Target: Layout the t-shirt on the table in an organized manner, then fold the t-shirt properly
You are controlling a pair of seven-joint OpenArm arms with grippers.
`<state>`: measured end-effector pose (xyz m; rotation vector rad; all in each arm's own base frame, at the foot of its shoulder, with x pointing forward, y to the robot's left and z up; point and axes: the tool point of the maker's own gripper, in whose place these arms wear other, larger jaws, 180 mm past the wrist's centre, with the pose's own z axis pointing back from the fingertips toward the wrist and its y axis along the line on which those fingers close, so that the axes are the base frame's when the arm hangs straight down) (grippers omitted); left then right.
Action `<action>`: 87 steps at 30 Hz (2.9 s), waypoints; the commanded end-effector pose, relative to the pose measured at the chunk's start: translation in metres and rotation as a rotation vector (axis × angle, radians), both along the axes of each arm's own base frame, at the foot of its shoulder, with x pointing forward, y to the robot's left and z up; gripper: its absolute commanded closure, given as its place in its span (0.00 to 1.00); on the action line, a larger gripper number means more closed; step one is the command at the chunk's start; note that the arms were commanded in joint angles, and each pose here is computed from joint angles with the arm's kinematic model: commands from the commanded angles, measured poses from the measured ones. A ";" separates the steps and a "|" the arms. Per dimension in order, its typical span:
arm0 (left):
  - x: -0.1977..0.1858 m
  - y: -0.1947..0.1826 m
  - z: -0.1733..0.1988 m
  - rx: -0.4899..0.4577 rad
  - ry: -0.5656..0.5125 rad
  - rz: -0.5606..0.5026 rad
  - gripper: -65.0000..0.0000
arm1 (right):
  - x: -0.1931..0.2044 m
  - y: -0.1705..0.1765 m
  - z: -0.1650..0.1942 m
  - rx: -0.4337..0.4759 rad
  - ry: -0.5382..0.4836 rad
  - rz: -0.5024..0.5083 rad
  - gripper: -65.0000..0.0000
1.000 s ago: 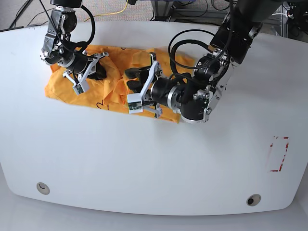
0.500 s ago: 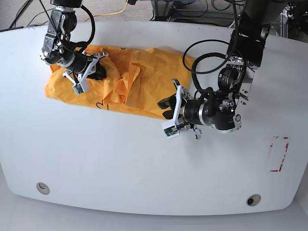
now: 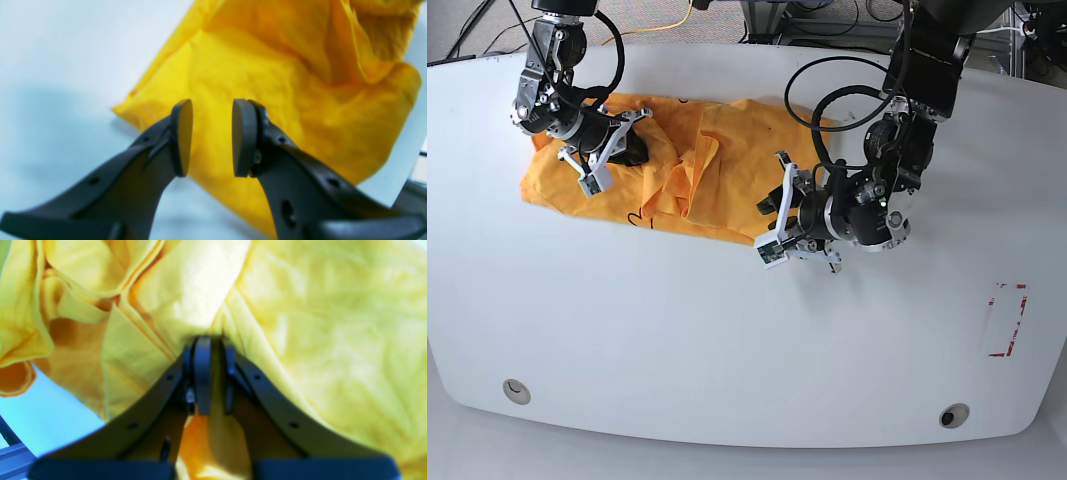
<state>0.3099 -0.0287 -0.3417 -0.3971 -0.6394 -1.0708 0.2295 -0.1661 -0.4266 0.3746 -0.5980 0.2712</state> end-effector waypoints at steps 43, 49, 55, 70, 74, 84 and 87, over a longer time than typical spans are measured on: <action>0.000 -0.120 -0.018 -0.180 0.192 -0.065 0.40 | -0.005 0.001 -0.005 -0.025 0.029 0.002 0.92; 0.005 -0.119 -0.020 -0.175 0.200 -0.025 0.40 | -0.005 0.001 -0.005 -0.025 0.029 0.002 0.92; 0.009 -0.118 -0.020 -0.173 0.206 0.014 0.41 | -0.005 0.000 -0.005 -0.028 0.029 0.003 0.92; 0.020 -0.090 -0.043 -0.062 0.200 0.048 0.82 | -0.005 0.000 -0.005 -0.028 0.029 0.003 0.92; 0.022 -0.081 -0.049 -0.022 0.184 0.051 0.85 | -0.005 0.000 -0.005 -0.028 0.029 0.003 0.92; 0.030 -0.072 -0.050 0.014 0.153 0.064 0.95 | -0.005 0.000 -0.005 -0.028 0.029 0.003 0.92; 0.033 -0.070 -0.049 0.027 0.139 0.066 0.95 | -0.005 0.000 -0.005 -0.028 0.029 0.003 0.92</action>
